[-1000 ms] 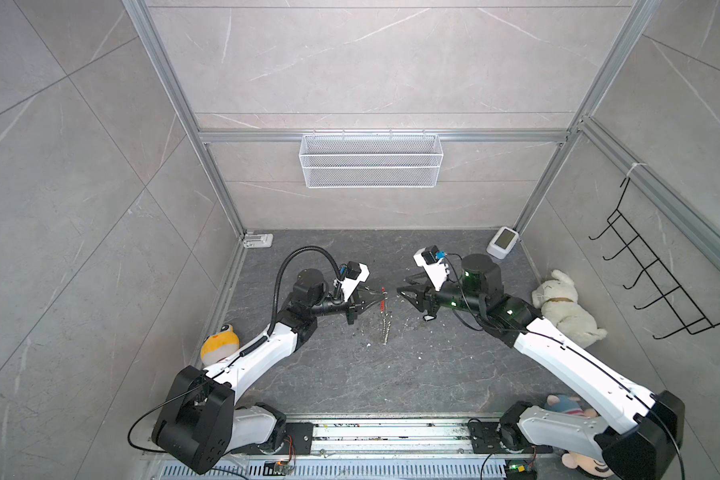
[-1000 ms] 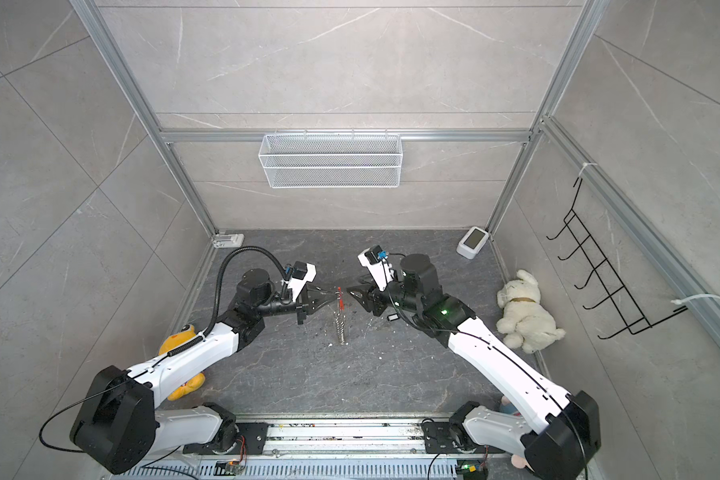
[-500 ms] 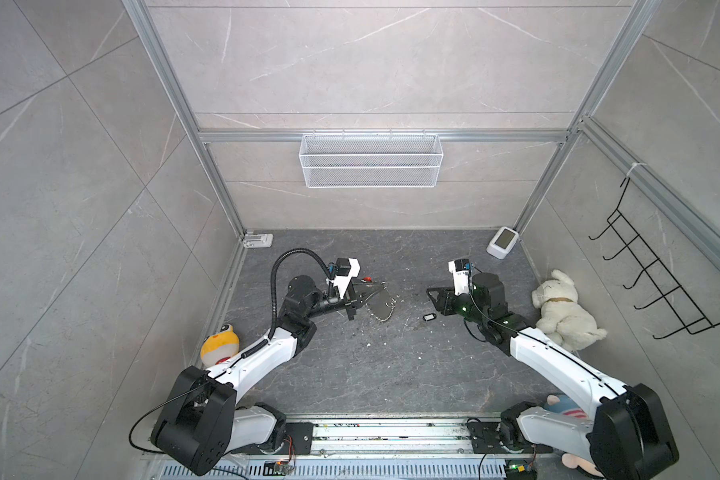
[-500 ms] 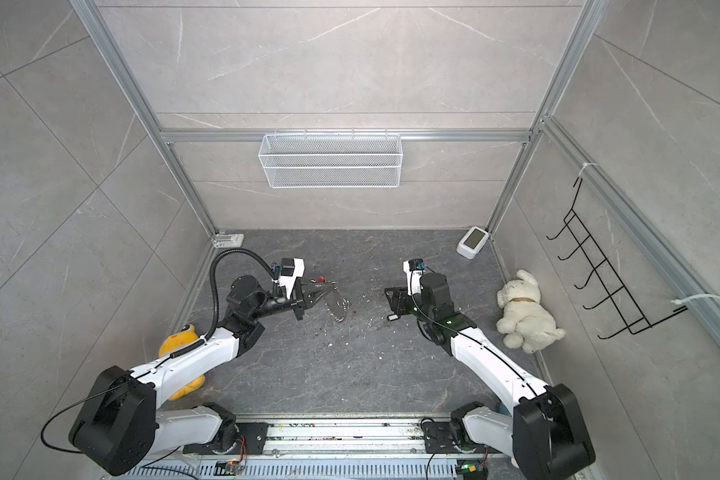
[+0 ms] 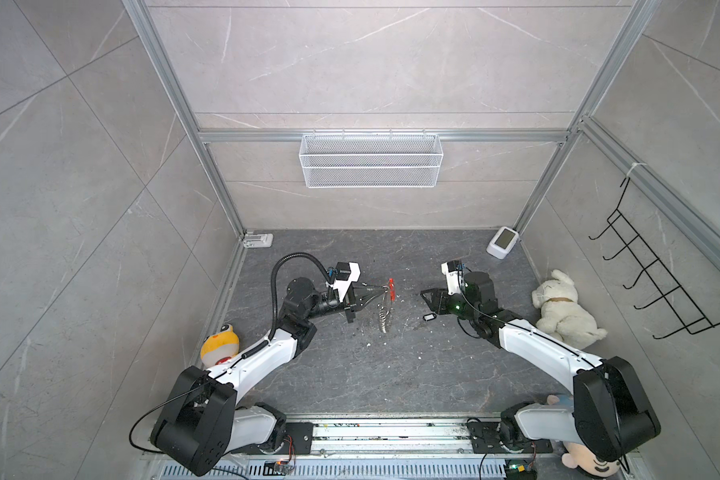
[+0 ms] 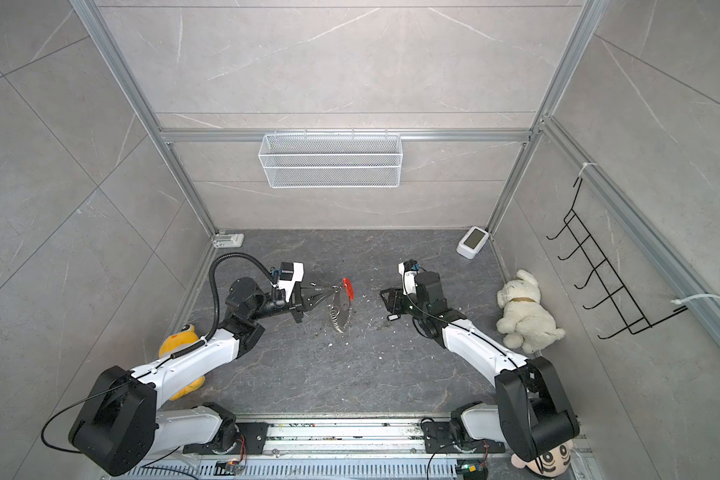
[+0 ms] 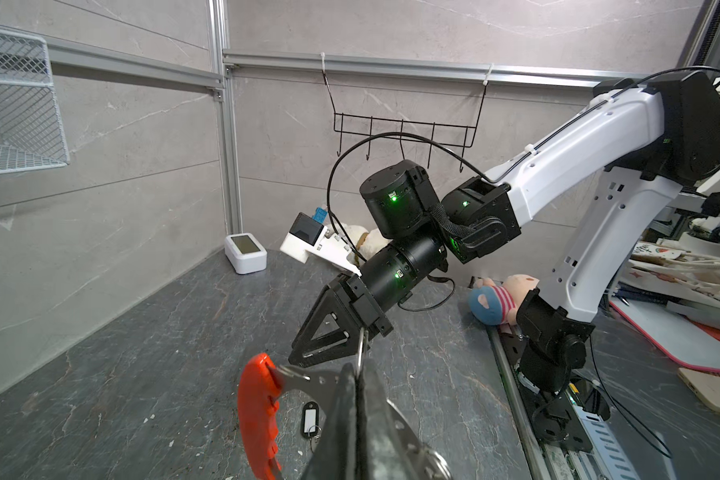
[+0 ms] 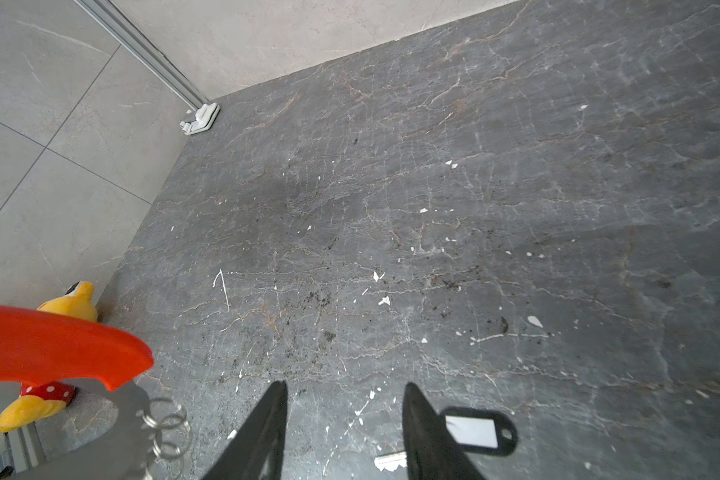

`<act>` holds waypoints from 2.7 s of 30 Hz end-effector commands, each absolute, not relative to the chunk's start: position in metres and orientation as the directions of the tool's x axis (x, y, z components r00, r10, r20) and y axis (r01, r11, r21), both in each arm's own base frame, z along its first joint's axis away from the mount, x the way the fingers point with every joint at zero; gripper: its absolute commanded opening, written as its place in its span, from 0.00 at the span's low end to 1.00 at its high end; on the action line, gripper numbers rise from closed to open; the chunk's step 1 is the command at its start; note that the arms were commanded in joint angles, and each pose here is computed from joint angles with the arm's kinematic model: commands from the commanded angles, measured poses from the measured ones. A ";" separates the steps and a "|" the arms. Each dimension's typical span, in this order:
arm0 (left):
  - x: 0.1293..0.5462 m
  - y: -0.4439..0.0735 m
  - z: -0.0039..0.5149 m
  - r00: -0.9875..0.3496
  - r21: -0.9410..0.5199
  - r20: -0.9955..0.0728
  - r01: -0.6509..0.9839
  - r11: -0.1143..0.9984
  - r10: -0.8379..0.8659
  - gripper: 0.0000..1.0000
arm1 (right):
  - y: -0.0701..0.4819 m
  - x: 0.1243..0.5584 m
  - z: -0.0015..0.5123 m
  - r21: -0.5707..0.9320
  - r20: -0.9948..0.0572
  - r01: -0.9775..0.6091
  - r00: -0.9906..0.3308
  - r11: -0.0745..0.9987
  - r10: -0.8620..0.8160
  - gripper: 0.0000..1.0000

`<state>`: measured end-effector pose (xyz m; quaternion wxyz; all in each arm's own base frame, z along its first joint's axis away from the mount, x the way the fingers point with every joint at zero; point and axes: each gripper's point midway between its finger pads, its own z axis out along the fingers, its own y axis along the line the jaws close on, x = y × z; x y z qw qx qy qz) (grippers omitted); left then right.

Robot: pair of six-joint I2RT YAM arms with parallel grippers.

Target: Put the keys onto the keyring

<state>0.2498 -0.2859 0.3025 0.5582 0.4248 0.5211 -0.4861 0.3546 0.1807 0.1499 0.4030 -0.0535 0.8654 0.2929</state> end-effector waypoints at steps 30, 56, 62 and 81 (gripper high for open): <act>0.276 -0.287 0.258 -0.123 -0.118 -0.992 0.930 0.347 -0.005 0.00 | 0.176 0.332 0.045 0.384 -0.384 -0.096 -0.921 0.918 0.064 0.29; 0.279 -0.292 0.265 -0.153 -0.164 -0.986 0.934 0.318 -0.060 0.00 | 0.178 0.342 0.031 0.347 -0.388 -0.110 -0.921 0.931 0.036 0.06; 0.287 -0.288 0.266 -0.160 -0.179 -0.984 0.912 0.368 -0.082 0.00 | 0.178 0.341 0.039 0.337 -0.412 -0.155 -0.911 0.929 -0.003 0.00; 0.307 -0.265 0.282 -0.034 -0.030 -0.999 0.832 0.554 -0.002 0.00 | 0.226 0.311 0.214 0.307 -0.796 -0.637 -0.579 0.707 -0.176 0.00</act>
